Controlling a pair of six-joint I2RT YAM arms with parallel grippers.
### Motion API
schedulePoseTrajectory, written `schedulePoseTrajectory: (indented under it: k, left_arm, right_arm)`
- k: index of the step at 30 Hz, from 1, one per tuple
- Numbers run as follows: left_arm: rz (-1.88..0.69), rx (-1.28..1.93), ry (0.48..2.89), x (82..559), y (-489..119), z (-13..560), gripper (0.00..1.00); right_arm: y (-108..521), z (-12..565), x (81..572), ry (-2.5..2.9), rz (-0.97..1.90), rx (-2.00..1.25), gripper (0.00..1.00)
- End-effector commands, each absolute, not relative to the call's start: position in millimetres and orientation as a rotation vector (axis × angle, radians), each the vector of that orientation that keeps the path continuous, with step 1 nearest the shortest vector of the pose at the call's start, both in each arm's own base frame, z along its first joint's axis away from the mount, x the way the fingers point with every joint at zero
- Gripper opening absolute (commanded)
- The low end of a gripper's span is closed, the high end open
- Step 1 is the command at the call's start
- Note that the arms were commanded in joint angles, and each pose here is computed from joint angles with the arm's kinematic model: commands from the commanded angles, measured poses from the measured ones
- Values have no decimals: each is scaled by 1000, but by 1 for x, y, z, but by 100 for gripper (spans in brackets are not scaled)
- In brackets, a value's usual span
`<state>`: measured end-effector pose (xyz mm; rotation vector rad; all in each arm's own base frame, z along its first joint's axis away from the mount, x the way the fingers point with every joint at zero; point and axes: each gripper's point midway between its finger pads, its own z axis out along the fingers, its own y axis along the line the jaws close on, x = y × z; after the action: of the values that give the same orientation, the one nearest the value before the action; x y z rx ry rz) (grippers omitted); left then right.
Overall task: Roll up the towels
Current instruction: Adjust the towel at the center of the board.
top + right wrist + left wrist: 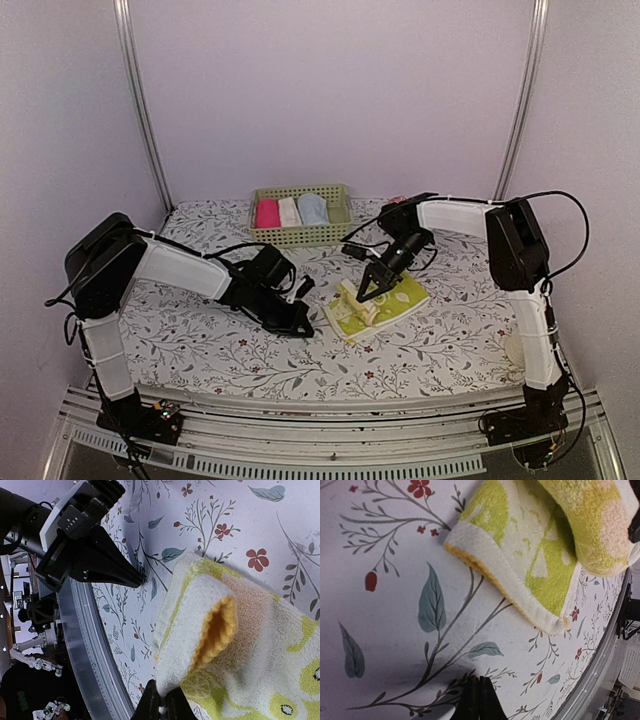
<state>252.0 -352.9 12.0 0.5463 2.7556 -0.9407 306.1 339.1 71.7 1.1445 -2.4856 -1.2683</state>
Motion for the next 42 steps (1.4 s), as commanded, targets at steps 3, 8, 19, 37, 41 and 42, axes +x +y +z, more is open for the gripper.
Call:
schedulePoseTrajectory:
  k: [3, 8, 19, 37, 41, 42]
  left_arm:
    - [-901, 521, 2808, 246, -343, -4, 0]
    - [-900, 521, 2804, 246, -343, -3, 0]
    - [-895, 519, 2802, 246, -342, -3, 0]
    - [-883, 532, 2806, 245, -340, -5, 0]
    - [-887, 540, 2804, 245, -341, -4, 0]
    - [-884, 538, 2805, 245, -341, -4, 0]
  right_arm:
    - [362, 79, 298, -2429, -1337, 1181, 9]
    - [364, 60, 290, -2398, -1307, 1160, 9]
    - [357, 51, 293, -2443, -1219, 1195, 10]
    - [261, 117, 359, -2826, -1050, 1190, 6]
    - [256, 129, 361, -2857, -1014, 1241, 6]
    - [253, 133, 363, -2876, -996, 1249, 6]
